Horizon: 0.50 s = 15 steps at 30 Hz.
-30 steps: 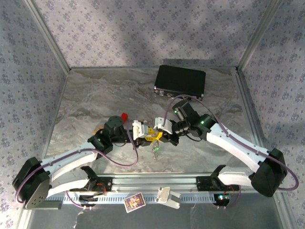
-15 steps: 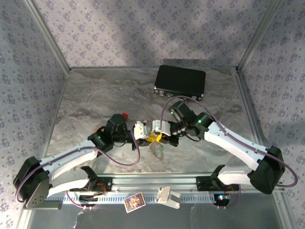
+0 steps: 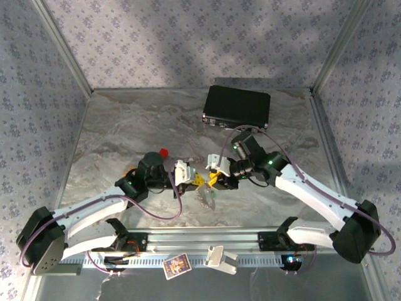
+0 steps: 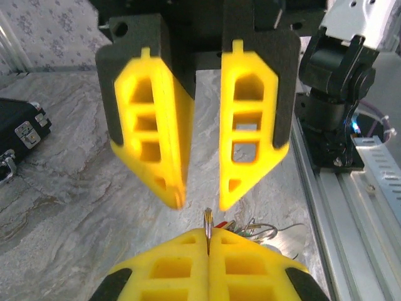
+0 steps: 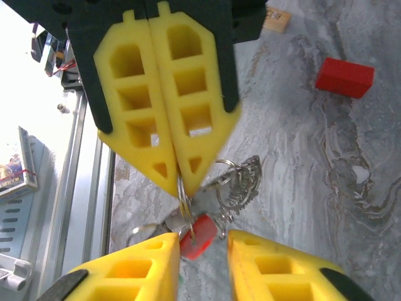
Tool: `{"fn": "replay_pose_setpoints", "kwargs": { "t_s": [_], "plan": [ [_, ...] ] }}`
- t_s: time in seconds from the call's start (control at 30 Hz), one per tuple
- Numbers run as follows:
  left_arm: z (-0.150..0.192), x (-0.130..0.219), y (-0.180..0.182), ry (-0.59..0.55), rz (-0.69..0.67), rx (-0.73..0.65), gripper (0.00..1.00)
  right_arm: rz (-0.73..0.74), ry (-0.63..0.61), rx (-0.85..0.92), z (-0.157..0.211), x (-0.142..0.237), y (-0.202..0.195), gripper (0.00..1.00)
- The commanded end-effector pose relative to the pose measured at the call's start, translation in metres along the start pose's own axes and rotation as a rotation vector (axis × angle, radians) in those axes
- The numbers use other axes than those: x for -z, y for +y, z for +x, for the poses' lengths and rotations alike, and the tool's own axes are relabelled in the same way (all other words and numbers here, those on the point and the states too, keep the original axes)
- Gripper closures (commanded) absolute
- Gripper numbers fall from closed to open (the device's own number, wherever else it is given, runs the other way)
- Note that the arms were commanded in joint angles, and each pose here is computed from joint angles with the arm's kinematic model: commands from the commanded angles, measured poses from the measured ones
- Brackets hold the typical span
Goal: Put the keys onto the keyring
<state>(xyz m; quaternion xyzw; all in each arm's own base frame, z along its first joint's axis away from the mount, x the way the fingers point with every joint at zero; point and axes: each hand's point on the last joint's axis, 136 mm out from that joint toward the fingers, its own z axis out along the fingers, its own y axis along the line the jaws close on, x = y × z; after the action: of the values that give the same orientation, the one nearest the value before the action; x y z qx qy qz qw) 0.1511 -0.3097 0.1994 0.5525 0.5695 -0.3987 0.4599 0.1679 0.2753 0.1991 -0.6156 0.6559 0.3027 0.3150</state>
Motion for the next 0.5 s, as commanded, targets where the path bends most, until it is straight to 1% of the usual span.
{"fn": "replay_pose_setpoints", "kwargs": {
  "t_s": [0.0,0.1,0.27,0.37,0.47],
  "plan": [
    [-0.0284,0.006,-0.0064,-0.153,0.022,-0.031,1.0,-0.039,-0.09,-0.025,-0.0103,0.0037,0.0073,0.71],
    [-0.0314,0.0074,-0.0066,-0.188,0.018,-0.03,1.0,-0.043,-0.079,-0.036,-0.0053,0.0005,0.0081,0.71],
    [-0.0322,0.0074,-0.0069,-0.202,0.017,-0.03,1.0,-0.051,-0.078,-0.036,-0.0053,-0.0023,0.0082,0.71],
    [-0.0318,0.0071,-0.0061,-0.2,0.015,-0.027,1.0,-0.055,-0.075,-0.033,-0.0058,-0.003,0.0087,0.76],
    [-0.0318,0.007,-0.0064,-0.198,0.016,-0.027,1.0,-0.051,-0.076,-0.028,-0.0069,-0.0022,0.0081,0.84]
  ]
}}
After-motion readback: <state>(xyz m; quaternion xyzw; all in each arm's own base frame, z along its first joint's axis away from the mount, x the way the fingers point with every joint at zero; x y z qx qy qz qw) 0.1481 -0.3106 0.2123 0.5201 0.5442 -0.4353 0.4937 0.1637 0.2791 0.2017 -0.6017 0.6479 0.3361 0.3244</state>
